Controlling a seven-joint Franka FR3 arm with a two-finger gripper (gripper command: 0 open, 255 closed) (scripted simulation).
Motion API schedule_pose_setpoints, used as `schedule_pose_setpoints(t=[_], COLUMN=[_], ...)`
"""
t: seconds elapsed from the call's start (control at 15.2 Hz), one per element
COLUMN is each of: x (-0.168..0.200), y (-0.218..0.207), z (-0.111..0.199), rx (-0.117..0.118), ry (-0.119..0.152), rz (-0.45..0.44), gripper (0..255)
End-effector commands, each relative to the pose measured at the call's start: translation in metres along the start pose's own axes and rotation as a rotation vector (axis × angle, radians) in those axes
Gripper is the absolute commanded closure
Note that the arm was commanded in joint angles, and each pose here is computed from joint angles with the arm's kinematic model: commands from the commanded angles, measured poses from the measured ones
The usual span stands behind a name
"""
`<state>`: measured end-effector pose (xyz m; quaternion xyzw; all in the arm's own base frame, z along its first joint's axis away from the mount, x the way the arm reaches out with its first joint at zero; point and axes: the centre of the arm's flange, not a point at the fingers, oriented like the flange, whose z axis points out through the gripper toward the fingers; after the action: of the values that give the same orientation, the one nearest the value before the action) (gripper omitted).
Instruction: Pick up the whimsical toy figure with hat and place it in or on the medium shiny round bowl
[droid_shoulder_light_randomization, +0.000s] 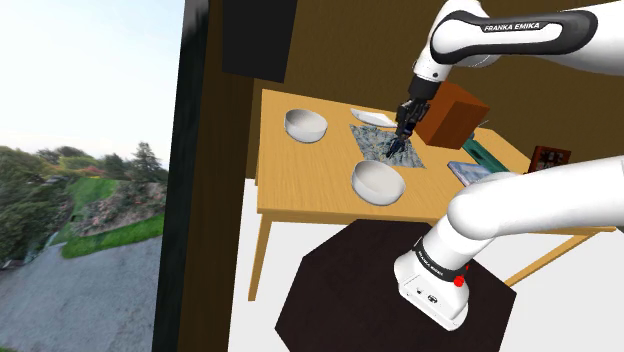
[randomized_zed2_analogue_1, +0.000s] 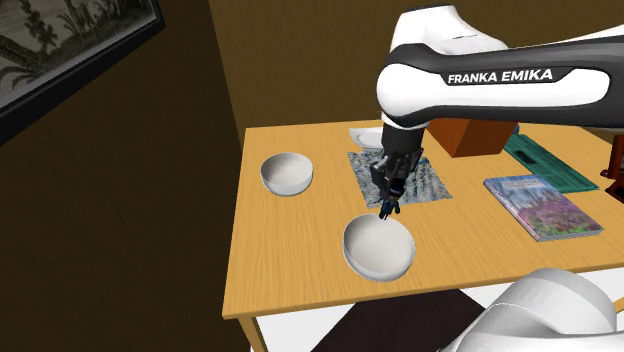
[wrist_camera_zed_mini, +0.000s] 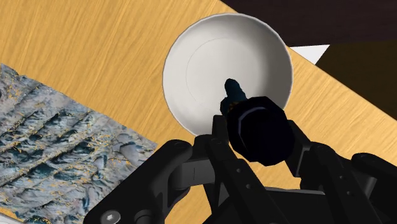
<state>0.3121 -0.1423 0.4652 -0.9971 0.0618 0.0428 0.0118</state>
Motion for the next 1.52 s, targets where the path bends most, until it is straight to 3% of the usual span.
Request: schedule_pose_setpoints(t=[0.0, 0.86, 1.39, 1.45], x=[0.001, 0.007, 0.007, 0.007], y=[-0.001, 0.001, 0.001, 0.001], z=[0.011, 0.08, 0.08, 0.08], rx=[0.0, 0.0, 0.0, 0.0], ry=[0.001, 0.001, 0.001, 0.001], rz=[0.0, 0.0, 0.0, 0.0], gripper=[255, 255, 255, 0])
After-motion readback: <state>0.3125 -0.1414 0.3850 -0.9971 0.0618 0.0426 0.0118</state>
